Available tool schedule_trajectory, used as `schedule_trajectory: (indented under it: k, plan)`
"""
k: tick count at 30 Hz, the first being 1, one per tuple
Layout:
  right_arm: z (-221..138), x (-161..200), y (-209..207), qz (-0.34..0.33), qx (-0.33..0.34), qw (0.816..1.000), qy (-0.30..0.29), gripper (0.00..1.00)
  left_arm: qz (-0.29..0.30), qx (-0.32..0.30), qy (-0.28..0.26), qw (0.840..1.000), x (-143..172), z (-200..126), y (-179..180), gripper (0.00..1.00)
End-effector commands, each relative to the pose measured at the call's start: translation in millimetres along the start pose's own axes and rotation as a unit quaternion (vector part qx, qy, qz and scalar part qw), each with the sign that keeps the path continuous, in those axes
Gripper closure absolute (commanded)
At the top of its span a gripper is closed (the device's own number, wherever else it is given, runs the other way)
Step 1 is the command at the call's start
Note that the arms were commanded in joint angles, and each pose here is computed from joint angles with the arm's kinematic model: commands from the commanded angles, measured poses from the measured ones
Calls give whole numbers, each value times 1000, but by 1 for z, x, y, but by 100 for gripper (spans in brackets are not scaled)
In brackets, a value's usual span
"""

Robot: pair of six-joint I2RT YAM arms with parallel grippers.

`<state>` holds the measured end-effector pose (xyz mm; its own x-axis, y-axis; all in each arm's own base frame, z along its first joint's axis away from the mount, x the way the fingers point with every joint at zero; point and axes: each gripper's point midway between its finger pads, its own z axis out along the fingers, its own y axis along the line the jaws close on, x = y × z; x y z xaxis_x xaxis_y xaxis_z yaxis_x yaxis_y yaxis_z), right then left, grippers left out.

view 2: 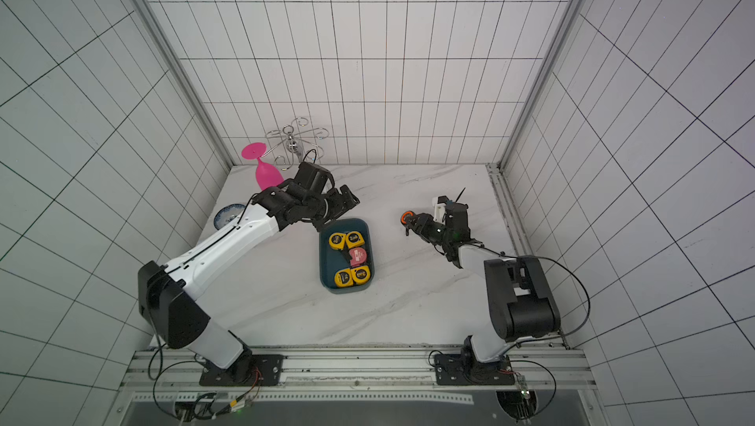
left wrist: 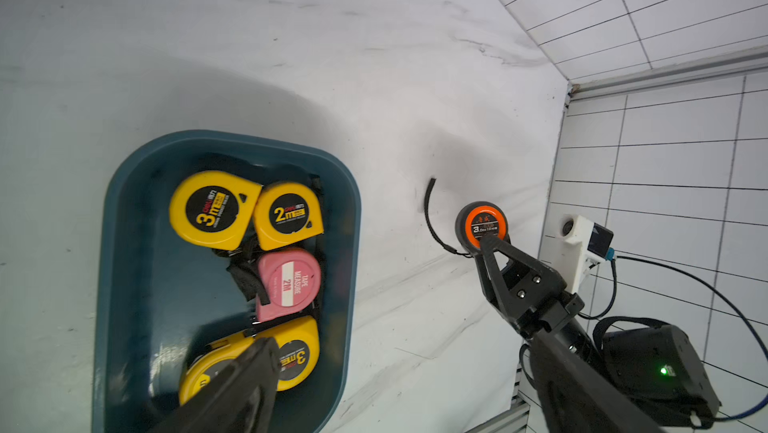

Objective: Take the tape measure out of the storage box
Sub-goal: Place the tape measure at the center of the board.

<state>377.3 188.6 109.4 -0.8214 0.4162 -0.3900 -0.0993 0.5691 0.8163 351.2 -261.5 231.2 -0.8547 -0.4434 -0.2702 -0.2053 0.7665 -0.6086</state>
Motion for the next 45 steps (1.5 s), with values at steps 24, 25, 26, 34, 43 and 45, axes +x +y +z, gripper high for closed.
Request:
schedule_trajectory:
  k: [24, 25, 26, 34, 43, 45]
  plan:
    - [1, 15, -82, 80, 101, 991, 23, 45, 42, -89, 2, 995, 4, 14, 53, 2]
    - [0, 15, -82, 78, 105, 991, 24, 43, 43, -92, 4, 995, 4, 15, 54, 2]
    - [-2, 16, -83, 76, 110, 991, 26, 41, 44, -94, 5, 995, 5, 16, 55, 2]
    - [-20, 22, -82, 66, 145, 987, 30, 15, 58, -116, 13, 991, 7, 23, 65, 2]
    - [-48, 16, -59, 39, 162, 986, 18, 1, 86, -155, 54, 983, 19, 50, 85, 6]
    - [-54, 13, -52, 30, 163, 986, 14, 1, 100, -154, 72, 980, 25, 58, 85, 7]
